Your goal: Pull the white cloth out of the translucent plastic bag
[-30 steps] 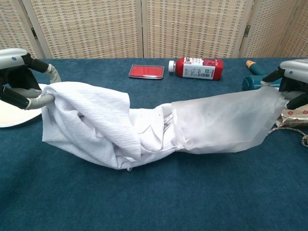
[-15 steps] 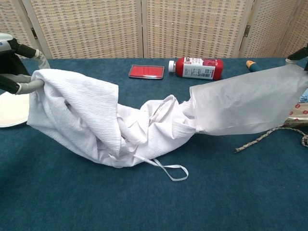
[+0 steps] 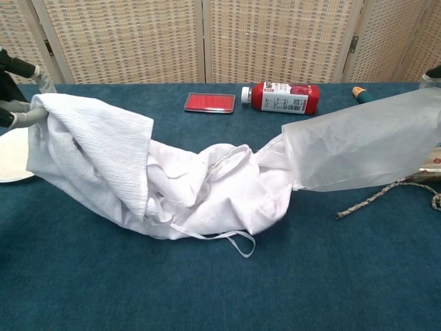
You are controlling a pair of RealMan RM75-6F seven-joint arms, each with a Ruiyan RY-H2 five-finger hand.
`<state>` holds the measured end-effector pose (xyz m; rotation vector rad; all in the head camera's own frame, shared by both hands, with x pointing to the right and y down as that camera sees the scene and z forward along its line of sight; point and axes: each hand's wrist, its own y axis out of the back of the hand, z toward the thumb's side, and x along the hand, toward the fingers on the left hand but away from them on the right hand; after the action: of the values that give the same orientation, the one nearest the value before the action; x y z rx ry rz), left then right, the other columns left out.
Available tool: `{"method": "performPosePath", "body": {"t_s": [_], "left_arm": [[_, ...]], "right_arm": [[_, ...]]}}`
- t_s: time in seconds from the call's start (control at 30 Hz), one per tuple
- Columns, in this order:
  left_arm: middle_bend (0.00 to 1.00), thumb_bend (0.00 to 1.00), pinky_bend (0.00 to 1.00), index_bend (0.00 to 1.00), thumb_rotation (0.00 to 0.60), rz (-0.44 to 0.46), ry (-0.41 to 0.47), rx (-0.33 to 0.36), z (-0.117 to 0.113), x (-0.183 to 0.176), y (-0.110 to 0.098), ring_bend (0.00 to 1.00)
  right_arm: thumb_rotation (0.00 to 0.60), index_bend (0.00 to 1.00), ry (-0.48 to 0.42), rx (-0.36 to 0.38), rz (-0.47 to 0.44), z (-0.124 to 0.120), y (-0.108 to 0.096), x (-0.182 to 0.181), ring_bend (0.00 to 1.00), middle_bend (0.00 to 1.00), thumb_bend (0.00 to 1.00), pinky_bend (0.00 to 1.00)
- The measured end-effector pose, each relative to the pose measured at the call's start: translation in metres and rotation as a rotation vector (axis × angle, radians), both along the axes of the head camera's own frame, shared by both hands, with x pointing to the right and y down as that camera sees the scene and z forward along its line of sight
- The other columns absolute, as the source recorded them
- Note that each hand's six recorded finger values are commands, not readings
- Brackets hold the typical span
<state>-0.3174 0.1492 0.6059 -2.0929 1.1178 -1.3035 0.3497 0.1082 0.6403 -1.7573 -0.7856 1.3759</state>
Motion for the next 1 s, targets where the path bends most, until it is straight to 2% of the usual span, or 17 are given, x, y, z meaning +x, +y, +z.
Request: {"method": "performPosePath", "body": {"t_s": [0.13,0.17,0.23,0.3,0.37,0.4,0.47,0.53,0.6,0.73,0.93,1.0], "left_arm": [[1.00,0.58,1.00,0.73,0.600,0.003,-0.003,-0.008,0.001,-0.001,0.002,0.91],[1.00,0.58,1.00,0.72,0.600,0.009,-0.005,-0.009,0.001,-0.001,0.003,0.91],[1.00,0.58,1.00,0.64,0.600,0.024,-0.007,-0.011,0.001,0.001,0.005,0.90],[1.00,0.57,1.00,0.53,0.600,0.034,-0.007,-0.011,0.001,0.003,0.007,0.89],[1.00,0.47,1.00,0.41,0.600,0.043,-0.012,-0.007,0.000,0.004,0.008,0.88],[1.00,0.37,1.00,0.35,0.600,0.046,-0.017,-0.003,0.000,0.003,0.007,0.88],[1.00,0.22,1.00,0.26,0.600,0.051,-0.030,0.009,-0.002,0.002,0.006,0.87],[0.99,0.08,1.00,0.17,0.600,0.054,-0.048,0.026,-0.004,0.000,0.005,0.87],[0.98,0.01,1.00,0.10,0.600,0.055,-0.065,0.039,-0.007,-0.004,0.004,0.87],[0.95,0.00,1.00,0.01,0.600,0.064,-0.111,0.051,-0.011,-0.014,0.002,0.84],[0.85,0.00,0.95,0.00,0.600,0.083,-0.208,0.074,-0.018,-0.034,0.000,0.73],[0.78,0.00,0.92,0.00,0.600,0.075,-0.229,0.073,-0.020,-0.041,0.000,0.69]], "right_arm": [[0.600,0.49,0.004,-0.006,0.003,0.001,0.002,0.001,0.97,0.95,0.61,1.00],[0.600,0.48,0.005,-0.007,0.001,0.001,0.003,0.001,0.96,0.92,0.56,1.00],[0.600,0.44,0.005,-0.008,-0.001,0.003,0.004,0.000,0.91,0.86,0.44,1.00],[0.600,0.35,0.005,-0.004,-0.003,0.003,0.004,0.000,0.80,0.72,0.32,0.98],[0.600,0.25,0.001,0.001,-0.006,0.002,0.004,-0.001,0.66,0.56,0.20,0.89],[0.600,0.18,-0.002,0.005,-0.008,0.002,0.004,-0.002,0.56,0.45,0.11,0.82],[0.600,0.11,-0.008,0.016,-0.012,-0.001,0.003,-0.002,0.43,0.33,0.02,0.71],[0.600,0.05,-0.013,0.029,-0.013,-0.004,0.002,-0.002,0.32,0.23,0.00,0.61],[0.600,0.01,-0.015,0.040,-0.014,-0.007,0.002,-0.001,0.23,0.15,0.00,0.52],[0.600,0.00,-0.024,0.072,-0.009,-0.015,0.001,0.002,0.18,0.10,0.00,0.46],[0.600,0.00,-0.036,0.101,0.002,-0.027,0.000,0.008,0.18,0.10,0.00,0.44],[0.600,0.00,-0.041,0.114,0.008,-0.032,-0.001,0.010,0.18,0.10,0.00,0.44]]}}
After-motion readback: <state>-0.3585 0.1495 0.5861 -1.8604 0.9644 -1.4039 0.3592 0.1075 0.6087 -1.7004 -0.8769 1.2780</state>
